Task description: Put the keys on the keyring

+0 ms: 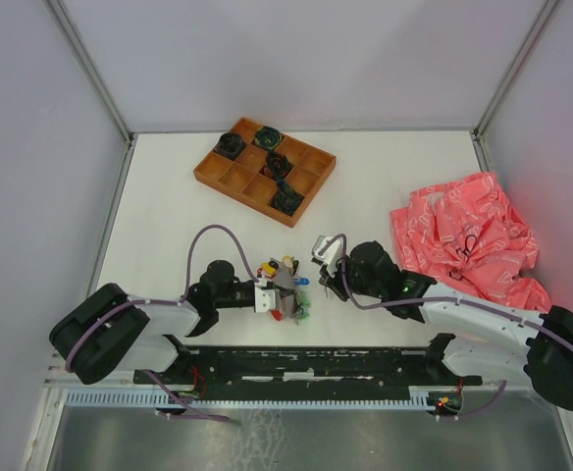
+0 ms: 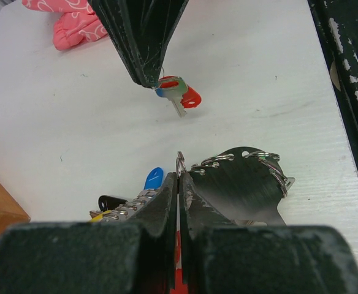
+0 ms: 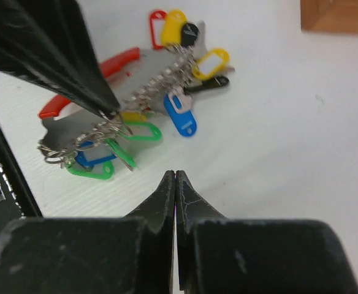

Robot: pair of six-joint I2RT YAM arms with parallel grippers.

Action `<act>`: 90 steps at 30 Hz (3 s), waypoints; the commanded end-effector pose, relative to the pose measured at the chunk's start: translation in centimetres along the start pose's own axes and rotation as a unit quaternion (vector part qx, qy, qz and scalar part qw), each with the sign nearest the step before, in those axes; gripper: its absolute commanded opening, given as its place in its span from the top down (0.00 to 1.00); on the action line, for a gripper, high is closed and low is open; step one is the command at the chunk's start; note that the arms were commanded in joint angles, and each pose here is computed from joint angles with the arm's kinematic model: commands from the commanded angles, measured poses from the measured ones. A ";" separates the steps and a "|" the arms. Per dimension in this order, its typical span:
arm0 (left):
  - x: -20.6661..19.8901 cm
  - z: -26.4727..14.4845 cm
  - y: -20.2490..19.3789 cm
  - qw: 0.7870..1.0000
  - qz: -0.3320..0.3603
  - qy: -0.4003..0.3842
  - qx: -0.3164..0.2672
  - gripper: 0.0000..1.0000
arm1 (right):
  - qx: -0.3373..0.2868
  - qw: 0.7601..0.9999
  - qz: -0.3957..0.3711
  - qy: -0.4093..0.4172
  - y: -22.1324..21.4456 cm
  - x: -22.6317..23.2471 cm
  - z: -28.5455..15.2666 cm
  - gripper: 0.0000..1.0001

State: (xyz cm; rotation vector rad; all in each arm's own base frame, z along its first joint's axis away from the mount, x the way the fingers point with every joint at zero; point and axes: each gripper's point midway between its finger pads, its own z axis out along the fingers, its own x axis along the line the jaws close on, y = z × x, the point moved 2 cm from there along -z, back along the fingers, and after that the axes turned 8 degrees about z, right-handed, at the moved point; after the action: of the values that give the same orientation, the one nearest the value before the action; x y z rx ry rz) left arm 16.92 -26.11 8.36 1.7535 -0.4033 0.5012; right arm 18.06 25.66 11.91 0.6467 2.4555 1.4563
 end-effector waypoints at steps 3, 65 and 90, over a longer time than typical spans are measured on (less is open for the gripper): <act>1.8 0.0 1.8 0.998 0.037 0.036 -0.029 0.97 | 0.082 0.974 0.147 -0.152 -2.6 -3.1 0.0 0.99; 2.4 -0.5 2.2 0.997 0.036 0.061 -0.030 0.97 | 0.443 0.845 0.037 -0.297 -6.0 -6.9 5.6 0.73; 2.3 -0.5 2.3 0.997 0.036 0.059 -0.032 0.97 | 0.146 0.962 0.165 -0.164 -2.5 -6.3 5.9 0.99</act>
State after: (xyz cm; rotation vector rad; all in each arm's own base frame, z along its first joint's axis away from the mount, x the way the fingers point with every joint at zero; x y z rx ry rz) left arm 17.68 -25.63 9.41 1.7275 -0.3792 0.6024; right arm 23.60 23.36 4.58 1.3110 2.4482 0.5364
